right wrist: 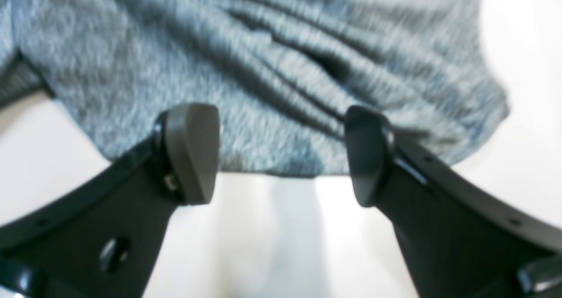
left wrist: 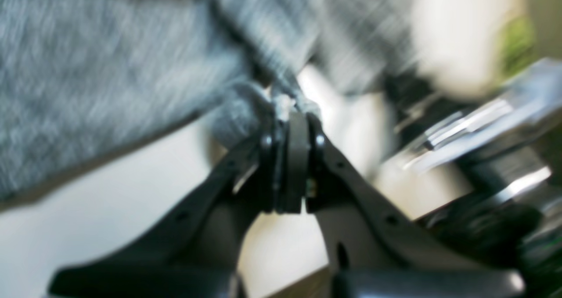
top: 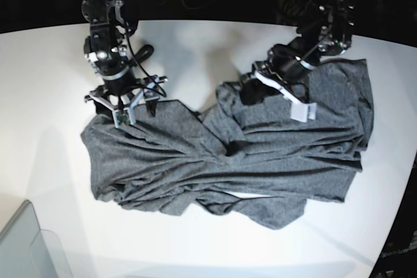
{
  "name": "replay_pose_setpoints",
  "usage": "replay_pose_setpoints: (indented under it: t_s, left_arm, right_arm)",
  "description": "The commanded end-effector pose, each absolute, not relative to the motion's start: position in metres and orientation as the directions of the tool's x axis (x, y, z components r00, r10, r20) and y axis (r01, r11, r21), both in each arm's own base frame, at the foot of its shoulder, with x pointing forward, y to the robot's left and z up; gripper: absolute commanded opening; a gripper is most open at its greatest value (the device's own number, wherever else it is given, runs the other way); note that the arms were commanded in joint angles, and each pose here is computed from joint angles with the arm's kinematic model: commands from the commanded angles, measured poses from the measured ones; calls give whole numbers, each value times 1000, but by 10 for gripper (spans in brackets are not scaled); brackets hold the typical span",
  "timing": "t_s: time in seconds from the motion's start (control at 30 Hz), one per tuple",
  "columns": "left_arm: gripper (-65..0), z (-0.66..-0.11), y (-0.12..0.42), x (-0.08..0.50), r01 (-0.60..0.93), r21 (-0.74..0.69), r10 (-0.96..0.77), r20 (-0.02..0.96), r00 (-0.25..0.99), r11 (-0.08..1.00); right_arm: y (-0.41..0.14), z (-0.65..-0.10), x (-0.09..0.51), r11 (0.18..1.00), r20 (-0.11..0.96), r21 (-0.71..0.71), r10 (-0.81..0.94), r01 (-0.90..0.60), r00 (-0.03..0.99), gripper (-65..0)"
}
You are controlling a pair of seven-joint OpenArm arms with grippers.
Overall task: Layout the t-shirt on the table in an organized manner, then fold the t-shirt properly
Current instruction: 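Grasp the shirt's edge with the left gripper beside the collar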
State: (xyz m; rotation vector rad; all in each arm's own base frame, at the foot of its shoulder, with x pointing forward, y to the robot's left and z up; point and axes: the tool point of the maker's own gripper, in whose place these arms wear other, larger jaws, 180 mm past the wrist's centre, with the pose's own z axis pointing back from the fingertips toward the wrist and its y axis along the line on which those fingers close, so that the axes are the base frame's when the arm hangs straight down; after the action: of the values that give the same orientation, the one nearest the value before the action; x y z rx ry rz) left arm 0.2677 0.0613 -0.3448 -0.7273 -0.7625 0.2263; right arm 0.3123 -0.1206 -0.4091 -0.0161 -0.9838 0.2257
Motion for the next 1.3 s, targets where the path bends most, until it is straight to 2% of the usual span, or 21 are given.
replay_pose_setpoints:
  t_s: [0.0, 0.13, 0.27, 0.37, 0.47, 0.6, 0.8, 0.9, 0.97, 1.1, 1.27]
  left_arm:
    - [-648, -331, 76, 280, 56, -689, 487, 564, 667, 722]
    - [-648, -327, 123, 299, -88, -790, 690, 469, 552, 607]
    - [-646, -356, 183, 305, -271, -827, 836, 363, 413, 493]
    - [-645, -381, 219, 300, -380, -830, 901, 297, 317, 407]
    - [-628, -398, 236, 290, -438, -820, 923, 266, 279, 369]
    - [-488, -405, 237, 278, -462, -806, 923, 259, 285, 370]
    - [-179, -387, 235, 268, -415, -846, 933, 235, 271, 334]
    - [-47, -369, 242, 262, -384, -835, 911, 295, 289, 393]
    - [0, -361, 240, 261, -367, -827, 895, 328, 302, 427]
    - [0, -350, 240, 261, -353, -761, 833, 442, 333, 545]
    - [0, -326, 207, 276, -229, -577, 612, 655, 442, 784]
  right_arm:
    - [-121, -394, 324, 977, 855, -122, 194, -177, 480, -198]
    - [-121, -393, 325, 977, 856, -123, 194, -177, 479, -198]
    - [-121, -393, 325, 977, 857, -123, 194, -177, 477, -198]
    - [-120, -393, 325, 976, 857, -123, 195, -179, 477, -198]
    - [-120, -392, 326, 976, 858, -123, 195, -178, 476, -198]
    - [-120, -392, 326, 976, 858, -123, 195, -178, 476, -198]
    - [-119, -392, 326, 976, 858, -123, 195, -180, 476, -198]
    - [-119, -392, 326, 976, 858, -121, 194, -181, 475, -198]
    - [-119, -392, 326, 976, 858, -121, 194, -181, 475, -198]
    - [-117, -392, 326, 977, 859, -116, 190, -180, 476, -198]
    - [-117, -392, 326, 977, 859, -115, 189, -180, 476, -198]
